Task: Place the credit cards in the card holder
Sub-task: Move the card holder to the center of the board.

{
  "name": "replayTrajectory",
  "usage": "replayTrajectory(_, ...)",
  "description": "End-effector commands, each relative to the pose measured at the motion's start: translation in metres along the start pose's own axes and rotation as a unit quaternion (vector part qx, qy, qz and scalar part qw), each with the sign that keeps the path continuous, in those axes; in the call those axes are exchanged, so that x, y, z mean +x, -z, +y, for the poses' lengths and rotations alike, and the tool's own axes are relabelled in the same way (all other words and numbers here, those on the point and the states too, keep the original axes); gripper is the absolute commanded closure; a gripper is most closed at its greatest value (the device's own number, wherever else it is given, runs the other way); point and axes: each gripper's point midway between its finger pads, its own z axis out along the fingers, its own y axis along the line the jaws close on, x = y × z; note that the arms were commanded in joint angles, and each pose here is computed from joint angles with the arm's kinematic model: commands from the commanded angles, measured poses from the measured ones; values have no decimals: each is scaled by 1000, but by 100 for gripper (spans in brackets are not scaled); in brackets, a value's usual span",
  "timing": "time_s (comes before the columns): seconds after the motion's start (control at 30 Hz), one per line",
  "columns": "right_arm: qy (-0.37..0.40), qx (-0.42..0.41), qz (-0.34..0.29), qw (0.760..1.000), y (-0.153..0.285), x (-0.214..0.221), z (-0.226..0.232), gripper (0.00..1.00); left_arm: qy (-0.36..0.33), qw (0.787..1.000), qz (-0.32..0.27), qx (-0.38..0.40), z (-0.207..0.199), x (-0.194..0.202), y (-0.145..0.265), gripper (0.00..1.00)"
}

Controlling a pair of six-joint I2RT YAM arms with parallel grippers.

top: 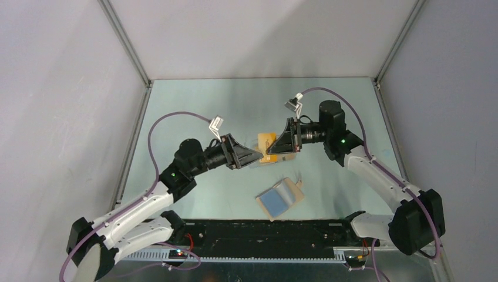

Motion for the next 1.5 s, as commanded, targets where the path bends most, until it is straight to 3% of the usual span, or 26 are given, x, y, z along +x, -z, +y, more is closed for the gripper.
replayTrajectory(0.0,-28,123,-31,992,23,0,-45,100,61,988,-43,-135,59,5,14,26)
replayTrajectory(0.13,-58,221,-8,974,36,24,-80,100,102,959,-23,-263,108,31,39,24)
replayTrajectory(0.47,-110,361,126,918,48,110,-126,100,205,909,76,-356,154,113,50,23)
replayTrajectory(0.87,-116,404,159,893,40,151,-160,100,195,885,190,-378,163,164,21,37)
replayTrajectory(1.03,-116,446,161,873,50,155,-179,100,205,883,199,-372,171,177,10,49)
replayTrajectory(1.47,-143,479,158,852,66,155,-198,100,183,868,222,-405,187,186,-4,59)
